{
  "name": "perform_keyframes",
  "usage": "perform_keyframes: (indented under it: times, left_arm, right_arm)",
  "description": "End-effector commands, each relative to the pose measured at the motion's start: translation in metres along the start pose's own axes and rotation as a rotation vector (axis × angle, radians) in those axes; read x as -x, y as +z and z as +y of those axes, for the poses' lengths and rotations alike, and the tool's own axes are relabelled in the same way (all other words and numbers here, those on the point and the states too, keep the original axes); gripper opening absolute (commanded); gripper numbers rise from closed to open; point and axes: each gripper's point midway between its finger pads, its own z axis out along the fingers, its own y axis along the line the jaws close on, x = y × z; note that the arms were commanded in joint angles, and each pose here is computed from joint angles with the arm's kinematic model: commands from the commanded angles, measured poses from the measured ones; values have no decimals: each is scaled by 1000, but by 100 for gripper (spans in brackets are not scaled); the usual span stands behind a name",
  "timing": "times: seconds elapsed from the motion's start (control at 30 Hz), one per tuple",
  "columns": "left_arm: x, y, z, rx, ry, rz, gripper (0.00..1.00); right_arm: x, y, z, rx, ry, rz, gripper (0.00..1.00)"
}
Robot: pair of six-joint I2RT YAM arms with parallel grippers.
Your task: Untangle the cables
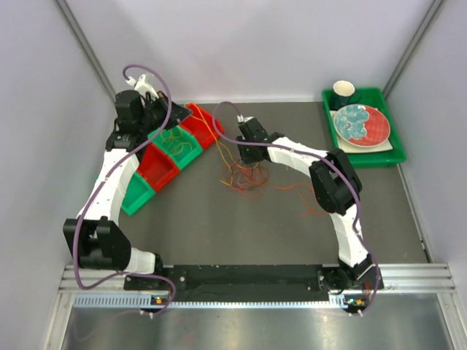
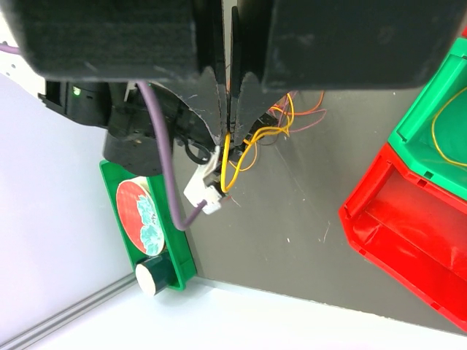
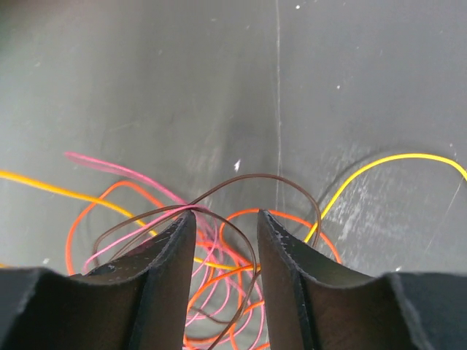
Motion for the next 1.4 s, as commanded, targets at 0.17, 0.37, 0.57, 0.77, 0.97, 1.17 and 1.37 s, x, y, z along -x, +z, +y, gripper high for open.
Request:
perform_keyframes:
  times: [0.17, 0.37, 0.57, 0.77, 0.97, 1.17, 1.37]
  left_arm:
    - [20, -14, -21, -38, 52, -63, 0]
    - [22, -16, -21, -27, 58, -75, 0]
    - [29, -19, -20, -5, 70, -101, 0]
    - [42, -23, -19, 7, 82, -136, 0]
    - [73, -45, -10, 37, 84, -216, 0]
    - [121, -87, -11, 58, 104, -344, 0]
    - [162, -123, -19, 52, 113, -454, 0]
  right_arm:
    - [22, 3, 4, -36, -3, -50, 16]
    - [21, -13, -14, -114, 21, -80, 0]
    - [16, -74, -56, -218, 86, -193, 0]
    - [10, -131, -105, -257, 238, -267, 0]
    - [-3, -133, -136, -328, 262, -243, 0]
    - [-24, -110, -156, -380, 271, -179, 0]
    - [-44, -92, -167, -407, 282, -127, 0]
